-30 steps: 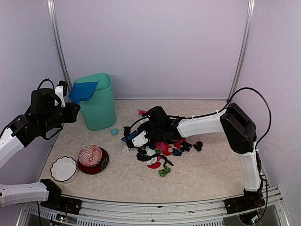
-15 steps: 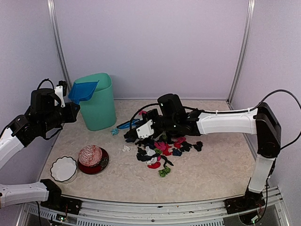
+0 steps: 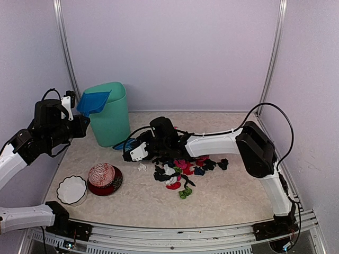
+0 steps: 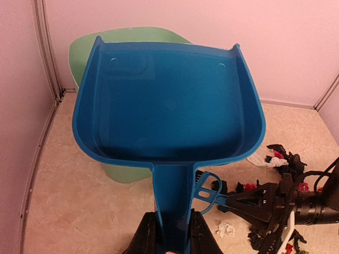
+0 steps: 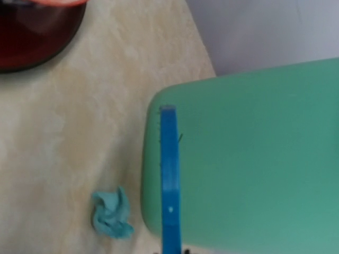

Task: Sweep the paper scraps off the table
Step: Sweep the paper scraps at the center of the board.

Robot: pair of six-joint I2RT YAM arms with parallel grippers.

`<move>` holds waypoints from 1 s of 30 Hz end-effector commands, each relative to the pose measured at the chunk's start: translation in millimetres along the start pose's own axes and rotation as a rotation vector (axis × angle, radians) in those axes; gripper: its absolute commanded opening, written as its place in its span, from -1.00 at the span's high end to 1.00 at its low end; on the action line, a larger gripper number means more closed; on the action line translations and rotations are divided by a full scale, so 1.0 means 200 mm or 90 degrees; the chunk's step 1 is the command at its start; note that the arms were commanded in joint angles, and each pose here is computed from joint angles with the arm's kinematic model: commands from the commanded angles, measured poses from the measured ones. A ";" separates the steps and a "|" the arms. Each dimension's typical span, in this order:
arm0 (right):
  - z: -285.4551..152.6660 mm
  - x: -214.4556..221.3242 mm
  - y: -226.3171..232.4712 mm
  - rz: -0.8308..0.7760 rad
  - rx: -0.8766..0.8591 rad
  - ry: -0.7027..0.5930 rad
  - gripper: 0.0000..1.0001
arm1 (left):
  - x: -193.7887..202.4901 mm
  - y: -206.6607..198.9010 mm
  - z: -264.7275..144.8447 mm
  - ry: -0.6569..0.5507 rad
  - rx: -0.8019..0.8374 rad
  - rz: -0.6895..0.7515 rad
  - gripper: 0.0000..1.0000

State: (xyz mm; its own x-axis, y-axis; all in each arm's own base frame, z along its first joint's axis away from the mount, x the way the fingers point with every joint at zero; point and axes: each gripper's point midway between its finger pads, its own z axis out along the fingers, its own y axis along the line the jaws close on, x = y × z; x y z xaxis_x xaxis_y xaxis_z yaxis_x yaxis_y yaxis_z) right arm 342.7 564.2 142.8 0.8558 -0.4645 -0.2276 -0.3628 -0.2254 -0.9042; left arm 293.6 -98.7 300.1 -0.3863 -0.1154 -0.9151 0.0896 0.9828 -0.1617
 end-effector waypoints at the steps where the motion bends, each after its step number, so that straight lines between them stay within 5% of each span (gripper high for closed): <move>1: 0.12 0.00 -0.03 -0.006 0.049 0.001 1.00 | -0.03 0.00 -0.02 -0.019 0.008 -0.002 1.00; 12: 0.20 0.04 0.26 0.011 -0.044 -0.003 1.00 | -0.03 0.00 -0.02 -0.020 0.008 -0.002 1.00; 30: -0.38 -0.06 0.41 0.046 -0.161 -0.002 1.00 | -0.02 0.00 -0.01 -0.014 0.006 0.000 1.00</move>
State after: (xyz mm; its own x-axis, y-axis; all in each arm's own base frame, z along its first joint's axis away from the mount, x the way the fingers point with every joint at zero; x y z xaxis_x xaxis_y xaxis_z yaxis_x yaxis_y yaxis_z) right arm 297.4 505.7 82.0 0.8358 -0.4887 -0.2504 -0.4640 -0.3849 -0.7978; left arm 291.9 -98.3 302.8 -0.3794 -0.1198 -0.9174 0.0940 0.9815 -0.1670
